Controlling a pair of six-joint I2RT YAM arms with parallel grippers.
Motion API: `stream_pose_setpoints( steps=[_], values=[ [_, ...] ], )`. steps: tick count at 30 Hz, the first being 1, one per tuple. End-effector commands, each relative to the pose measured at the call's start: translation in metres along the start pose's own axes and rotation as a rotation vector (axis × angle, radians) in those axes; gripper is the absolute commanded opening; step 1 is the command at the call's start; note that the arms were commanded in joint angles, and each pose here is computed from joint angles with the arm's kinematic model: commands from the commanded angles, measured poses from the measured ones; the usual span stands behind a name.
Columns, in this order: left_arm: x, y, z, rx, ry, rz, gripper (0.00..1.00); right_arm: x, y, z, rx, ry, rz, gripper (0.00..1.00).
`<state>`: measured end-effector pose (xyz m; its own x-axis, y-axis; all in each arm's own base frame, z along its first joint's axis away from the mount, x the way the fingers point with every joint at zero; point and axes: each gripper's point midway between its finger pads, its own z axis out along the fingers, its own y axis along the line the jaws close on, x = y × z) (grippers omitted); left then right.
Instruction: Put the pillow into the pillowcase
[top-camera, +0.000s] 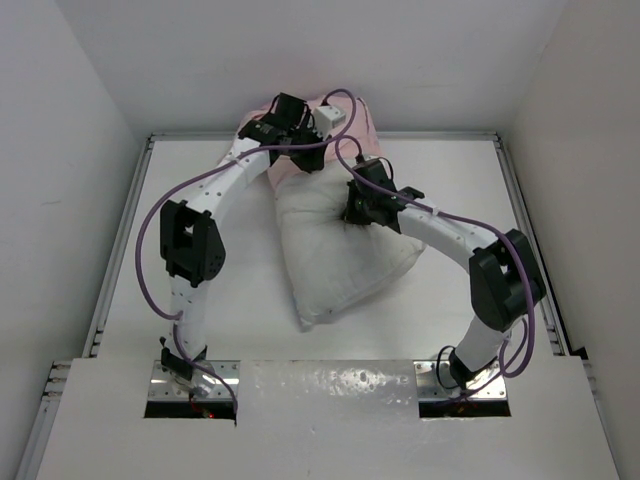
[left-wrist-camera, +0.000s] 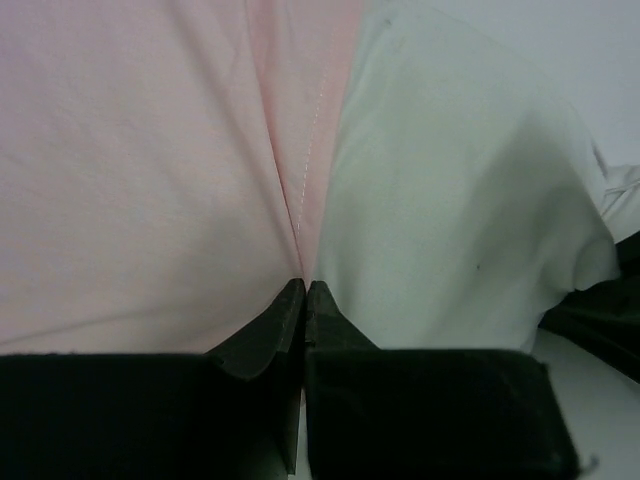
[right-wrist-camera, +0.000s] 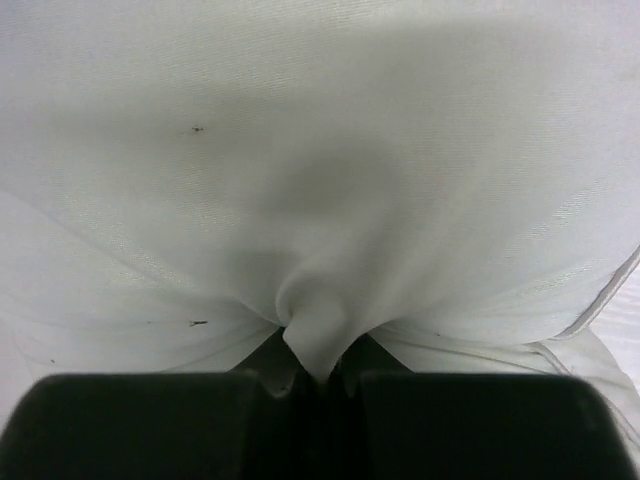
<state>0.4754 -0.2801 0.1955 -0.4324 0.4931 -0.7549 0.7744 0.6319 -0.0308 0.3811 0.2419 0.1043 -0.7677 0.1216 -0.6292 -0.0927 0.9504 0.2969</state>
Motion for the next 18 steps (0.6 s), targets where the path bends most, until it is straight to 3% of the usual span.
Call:
stream_pose_setpoints(
  steps=[1,10,18],
  values=[
    [-0.016,-0.052,-0.036,0.162,-0.02,-0.042,0.0,-0.008,0.03,0.007,-0.116,-0.033,0.05,0.0],
    [-0.018,-0.064,-0.05,0.186,-0.016,0.013,0.0,-0.041,0.059,-0.018,-0.236,-0.138,0.083,0.0],
    [-0.013,-0.069,-0.052,0.198,-0.012,0.103,0.0,-0.052,0.056,-0.035,-0.248,-0.227,0.061,0.0]
  ],
)
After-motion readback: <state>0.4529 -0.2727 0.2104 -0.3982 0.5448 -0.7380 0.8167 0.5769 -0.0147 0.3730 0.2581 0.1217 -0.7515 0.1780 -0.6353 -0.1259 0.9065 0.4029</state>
